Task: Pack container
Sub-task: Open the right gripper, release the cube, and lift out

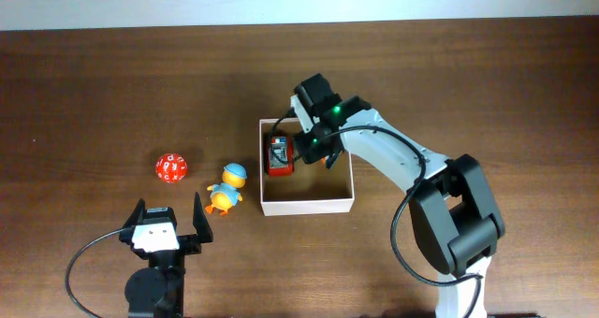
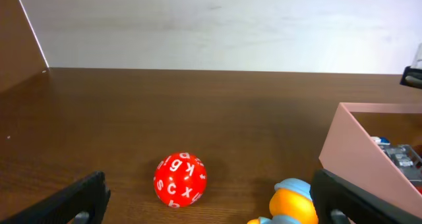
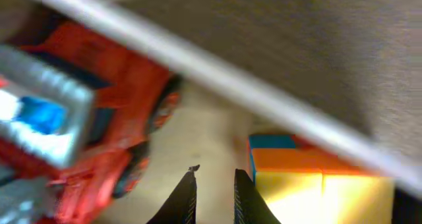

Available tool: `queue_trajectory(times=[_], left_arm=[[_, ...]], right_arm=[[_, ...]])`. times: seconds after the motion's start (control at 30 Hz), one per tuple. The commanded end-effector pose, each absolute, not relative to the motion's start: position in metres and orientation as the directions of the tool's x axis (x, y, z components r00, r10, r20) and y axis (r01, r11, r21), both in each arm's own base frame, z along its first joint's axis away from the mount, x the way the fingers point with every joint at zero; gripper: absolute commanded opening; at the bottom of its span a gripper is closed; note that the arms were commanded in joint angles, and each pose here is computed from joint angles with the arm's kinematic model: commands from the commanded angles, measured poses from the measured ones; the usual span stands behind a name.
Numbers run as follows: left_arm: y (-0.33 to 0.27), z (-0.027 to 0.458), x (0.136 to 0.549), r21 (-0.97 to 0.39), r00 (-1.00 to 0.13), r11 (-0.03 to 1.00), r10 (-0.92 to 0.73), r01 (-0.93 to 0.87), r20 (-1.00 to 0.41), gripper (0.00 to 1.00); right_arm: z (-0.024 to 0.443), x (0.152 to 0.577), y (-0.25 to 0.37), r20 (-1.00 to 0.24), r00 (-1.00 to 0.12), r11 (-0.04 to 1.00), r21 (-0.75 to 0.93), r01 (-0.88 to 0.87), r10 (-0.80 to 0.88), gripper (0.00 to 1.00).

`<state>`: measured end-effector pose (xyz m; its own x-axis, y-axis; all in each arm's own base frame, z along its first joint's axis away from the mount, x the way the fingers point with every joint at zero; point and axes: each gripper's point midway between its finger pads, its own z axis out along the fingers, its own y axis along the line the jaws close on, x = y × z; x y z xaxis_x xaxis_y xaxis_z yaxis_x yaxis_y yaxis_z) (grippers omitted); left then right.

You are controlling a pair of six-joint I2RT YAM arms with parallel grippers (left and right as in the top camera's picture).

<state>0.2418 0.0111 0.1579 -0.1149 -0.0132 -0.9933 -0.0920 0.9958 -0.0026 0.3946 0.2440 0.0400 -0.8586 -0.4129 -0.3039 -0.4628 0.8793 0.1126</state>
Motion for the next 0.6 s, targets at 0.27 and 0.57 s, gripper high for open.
queue_trajectory(times=[0.27,0.57], left_arm=[[0.014,0.158,0.242,-0.011,-0.11,0.994,-0.023,-0.106,-0.994,0.99],[0.014,0.158,0.242,-0.011,-0.11,0.994,-0.023,-0.106,-0.994,0.99]], right_arm=[[0.037,0.412,0.223,-0.324,-0.867,0.901,0.085,-0.425,-0.379,0.15],[0.041,0.421,0.229,-0.369,-0.831,0.878,0.076,-0.473,-0.416,0.15]])
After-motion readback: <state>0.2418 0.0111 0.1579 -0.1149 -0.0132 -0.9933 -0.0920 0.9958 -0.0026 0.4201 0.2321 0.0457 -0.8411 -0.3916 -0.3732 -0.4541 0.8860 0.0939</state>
